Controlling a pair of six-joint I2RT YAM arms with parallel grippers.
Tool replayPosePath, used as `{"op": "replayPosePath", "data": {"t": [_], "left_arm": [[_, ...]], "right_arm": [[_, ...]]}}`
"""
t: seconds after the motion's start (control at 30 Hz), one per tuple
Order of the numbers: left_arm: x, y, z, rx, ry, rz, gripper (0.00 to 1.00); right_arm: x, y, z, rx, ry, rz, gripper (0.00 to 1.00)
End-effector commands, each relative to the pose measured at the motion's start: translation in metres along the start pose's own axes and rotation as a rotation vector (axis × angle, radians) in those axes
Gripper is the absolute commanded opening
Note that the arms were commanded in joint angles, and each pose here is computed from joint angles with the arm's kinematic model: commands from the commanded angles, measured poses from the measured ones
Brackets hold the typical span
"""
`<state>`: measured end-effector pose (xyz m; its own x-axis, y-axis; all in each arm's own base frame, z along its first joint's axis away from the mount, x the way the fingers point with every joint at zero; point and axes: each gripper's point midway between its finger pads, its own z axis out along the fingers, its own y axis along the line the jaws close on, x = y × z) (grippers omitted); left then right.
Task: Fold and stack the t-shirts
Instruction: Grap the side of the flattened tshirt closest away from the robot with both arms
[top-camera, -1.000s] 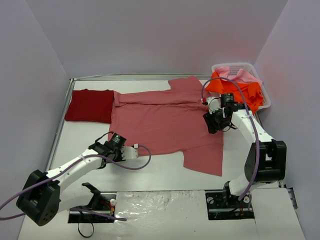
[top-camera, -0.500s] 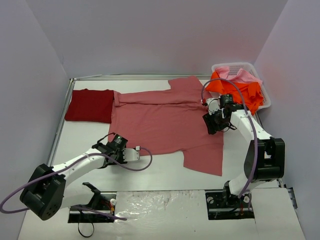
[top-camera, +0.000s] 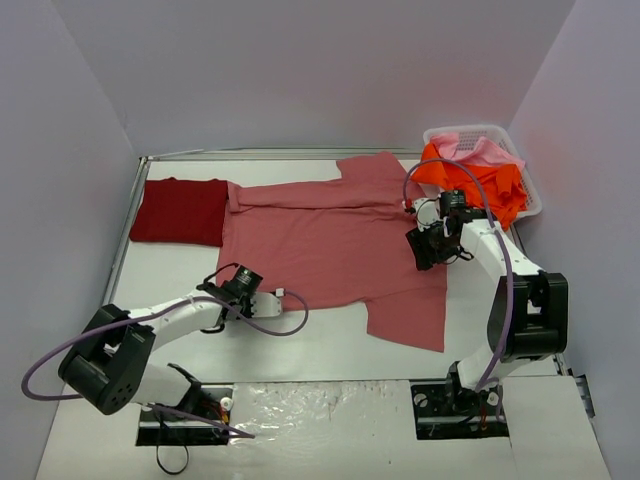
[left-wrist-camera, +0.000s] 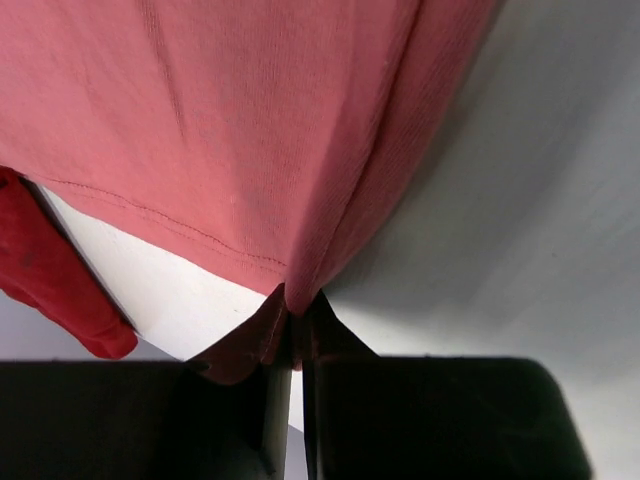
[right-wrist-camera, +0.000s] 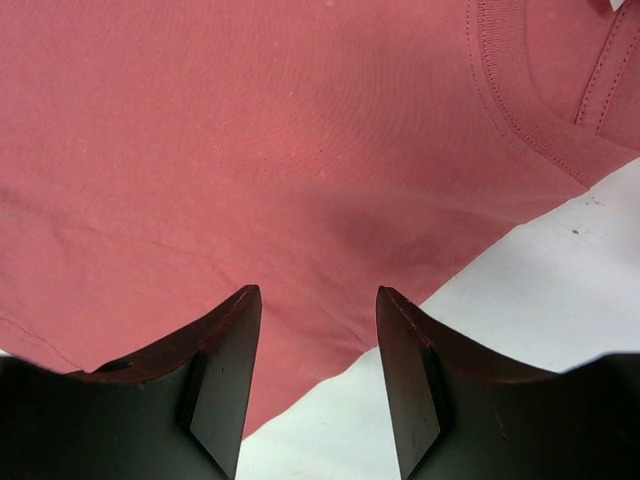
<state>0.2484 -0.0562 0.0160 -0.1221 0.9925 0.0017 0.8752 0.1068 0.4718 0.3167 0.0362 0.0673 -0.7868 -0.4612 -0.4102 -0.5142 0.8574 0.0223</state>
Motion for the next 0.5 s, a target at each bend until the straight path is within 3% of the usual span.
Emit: {"op": "replayPosePath", "data": {"t": [0.0,0.17,0.3,0.33,0.47], "left_arm": [[0.001,-0.015,-0.001,0.088,0.001,0.009,0.02],[-0.024,-0.009,-0.045,0.151,-0.157,-0.074,0.02],[-0.041,0.000,-0.075,0.144,-0.283,-0.143,0.02],[-0.043,0.002,-0.075,0.130,-0.295,-0.153,0.02],[-0.031,0.008,-0.056,0.088,-0.197,-0.229,0.02]], "right_arm": [[0.006,0.000,0.000,0.000,0.020,0.013,0.46],[0.004,-0.002,-0.006,0.016,0.011,-0.002,0.45],[0.013,-0.004,-0.013,0.028,0.041,-0.076,0.37],[0.015,-0.005,-0.015,0.031,0.046,-0.094,0.32],[0.033,-0.009,-0.022,0.060,0.082,-0.220,0.31]]}}
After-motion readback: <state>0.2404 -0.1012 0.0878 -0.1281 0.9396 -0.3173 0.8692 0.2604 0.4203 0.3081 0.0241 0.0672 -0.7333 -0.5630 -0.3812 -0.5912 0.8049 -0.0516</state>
